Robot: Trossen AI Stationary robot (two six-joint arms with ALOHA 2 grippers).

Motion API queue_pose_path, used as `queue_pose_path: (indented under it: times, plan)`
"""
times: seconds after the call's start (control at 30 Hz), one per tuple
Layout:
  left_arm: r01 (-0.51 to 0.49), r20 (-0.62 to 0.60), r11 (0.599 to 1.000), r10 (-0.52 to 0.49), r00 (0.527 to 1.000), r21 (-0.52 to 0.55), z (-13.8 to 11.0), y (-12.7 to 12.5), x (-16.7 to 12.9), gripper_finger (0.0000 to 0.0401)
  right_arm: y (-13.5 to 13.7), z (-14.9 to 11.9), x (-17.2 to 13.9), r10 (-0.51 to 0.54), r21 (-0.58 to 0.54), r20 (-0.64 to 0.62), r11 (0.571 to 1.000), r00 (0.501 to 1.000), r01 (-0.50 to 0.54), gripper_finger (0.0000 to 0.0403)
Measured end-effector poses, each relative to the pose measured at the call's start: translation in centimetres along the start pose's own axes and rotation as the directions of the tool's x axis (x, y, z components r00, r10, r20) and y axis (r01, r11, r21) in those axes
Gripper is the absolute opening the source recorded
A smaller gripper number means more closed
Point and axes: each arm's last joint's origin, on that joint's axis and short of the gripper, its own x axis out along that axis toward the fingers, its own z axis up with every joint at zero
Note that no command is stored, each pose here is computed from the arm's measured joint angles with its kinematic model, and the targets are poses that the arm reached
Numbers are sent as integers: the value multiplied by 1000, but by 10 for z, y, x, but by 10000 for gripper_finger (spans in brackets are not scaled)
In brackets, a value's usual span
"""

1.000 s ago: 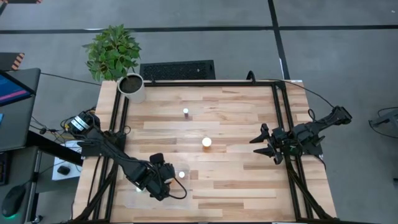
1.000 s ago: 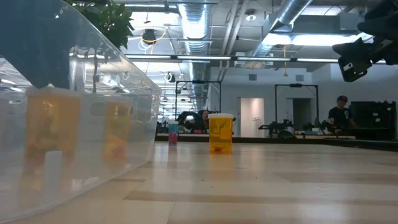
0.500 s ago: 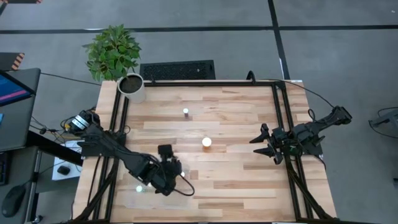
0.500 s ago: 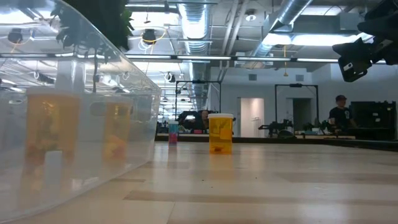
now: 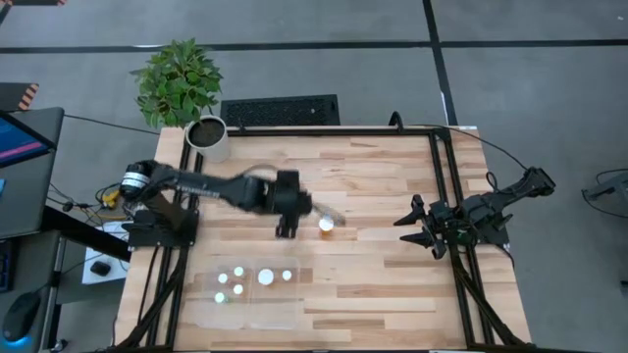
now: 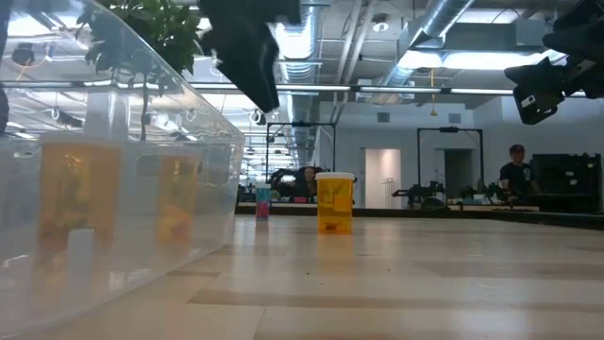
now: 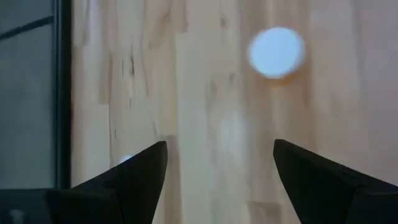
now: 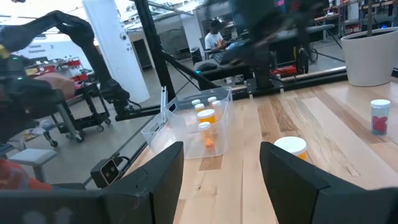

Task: Pick and place medicine bottles into bin by pill shape (circle, oval)
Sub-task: Put the small blue capsule bottle into the right transparent bin

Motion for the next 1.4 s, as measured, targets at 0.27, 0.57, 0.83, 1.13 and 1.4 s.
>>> queue_pose_path:
  times: [0.27, 0.57, 0.83, 1.13, 1.4]
  plan:
    - [128, -1, 987, -129, 992, -100, -27, 84, 39, 288, 0, 0, 0, -1, -2, -1, 1000, 1000, 1, 226]
    - [183, 100, 964, -166, 981, -193, -51, 145, 53, 288, 0, 0, 0, -1, -9, -1, 1000, 1000, 1, 226]
    - [255, 37, 948, -253, 967, -189, -56, 141, 84, 288, 0, 0, 0, 0, -9, 0, 1000, 1000, 0, 226]
    - [253, -9, 947, -260, 966, -197, -61, 141, 102, 288, 0, 0, 0, -1, -9, -1, 1000, 1000, 1, 226]
    - [256, -44, 942, -272, 961, -216, -69, 146, 113, 288, 0, 0, 0, 0, -9, -1, 1000, 1000, 0, 226]
